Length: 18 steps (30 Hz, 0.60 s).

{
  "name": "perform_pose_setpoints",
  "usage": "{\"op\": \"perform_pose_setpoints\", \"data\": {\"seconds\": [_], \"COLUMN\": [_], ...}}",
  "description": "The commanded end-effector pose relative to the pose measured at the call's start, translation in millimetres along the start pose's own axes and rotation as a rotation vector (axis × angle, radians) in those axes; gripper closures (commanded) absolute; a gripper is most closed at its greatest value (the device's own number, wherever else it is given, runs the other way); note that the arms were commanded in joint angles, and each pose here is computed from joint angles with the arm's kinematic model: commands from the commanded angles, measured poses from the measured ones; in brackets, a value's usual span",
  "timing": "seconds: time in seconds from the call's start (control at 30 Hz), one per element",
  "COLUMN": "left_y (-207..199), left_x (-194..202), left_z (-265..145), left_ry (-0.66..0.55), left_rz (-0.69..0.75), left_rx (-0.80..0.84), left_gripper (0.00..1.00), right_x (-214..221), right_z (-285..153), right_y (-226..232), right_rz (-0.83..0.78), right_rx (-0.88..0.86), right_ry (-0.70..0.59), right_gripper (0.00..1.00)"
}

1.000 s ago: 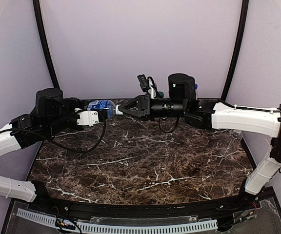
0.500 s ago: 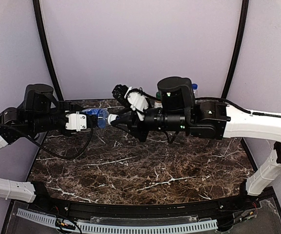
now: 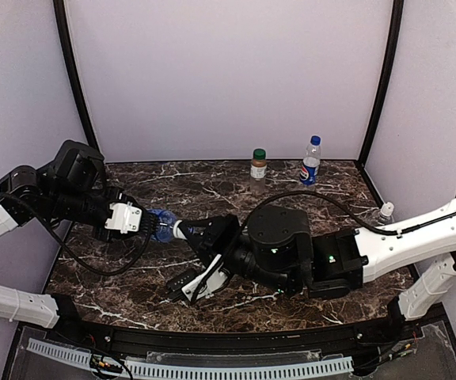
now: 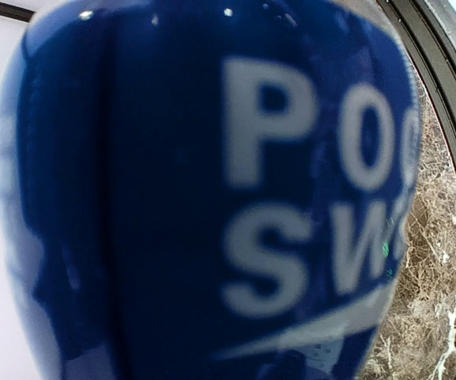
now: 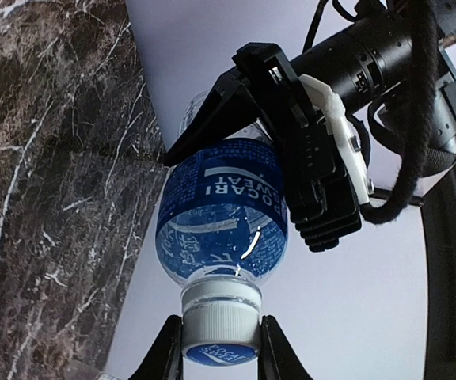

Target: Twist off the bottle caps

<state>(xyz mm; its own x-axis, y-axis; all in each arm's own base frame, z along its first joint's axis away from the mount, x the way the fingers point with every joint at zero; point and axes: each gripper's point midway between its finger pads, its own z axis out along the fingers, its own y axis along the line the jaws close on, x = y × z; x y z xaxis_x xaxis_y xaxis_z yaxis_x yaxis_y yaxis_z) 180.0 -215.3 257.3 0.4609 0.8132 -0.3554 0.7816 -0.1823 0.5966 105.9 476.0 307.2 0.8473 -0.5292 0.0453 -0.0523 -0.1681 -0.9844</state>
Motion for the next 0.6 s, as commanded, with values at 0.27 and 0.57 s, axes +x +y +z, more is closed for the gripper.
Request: {"op": "perform_pose_setpoints", "data": {"seconds": [0.27,0.57], "left_y": [9.5,58.3], "left_x": [-9.3,3.8], "left_z": [-6.2,-3.7], "left_ry": [-0.039,0.036], "left_rz": [-0.029,-0.07], "left_rx": [-0.038,-0.305], "left_gripper": [0.65,0.66], "right_x": [-1.5,12.7], "right_z": [-5.3,-25.0], "right_y": [-45.1,-65.9], "right_rz": [-0.062,0.418], "right_rx": [0.139,0.12], "right_ry": [0.015,-0.041], "right_gripper": [0.28,0.01]}}
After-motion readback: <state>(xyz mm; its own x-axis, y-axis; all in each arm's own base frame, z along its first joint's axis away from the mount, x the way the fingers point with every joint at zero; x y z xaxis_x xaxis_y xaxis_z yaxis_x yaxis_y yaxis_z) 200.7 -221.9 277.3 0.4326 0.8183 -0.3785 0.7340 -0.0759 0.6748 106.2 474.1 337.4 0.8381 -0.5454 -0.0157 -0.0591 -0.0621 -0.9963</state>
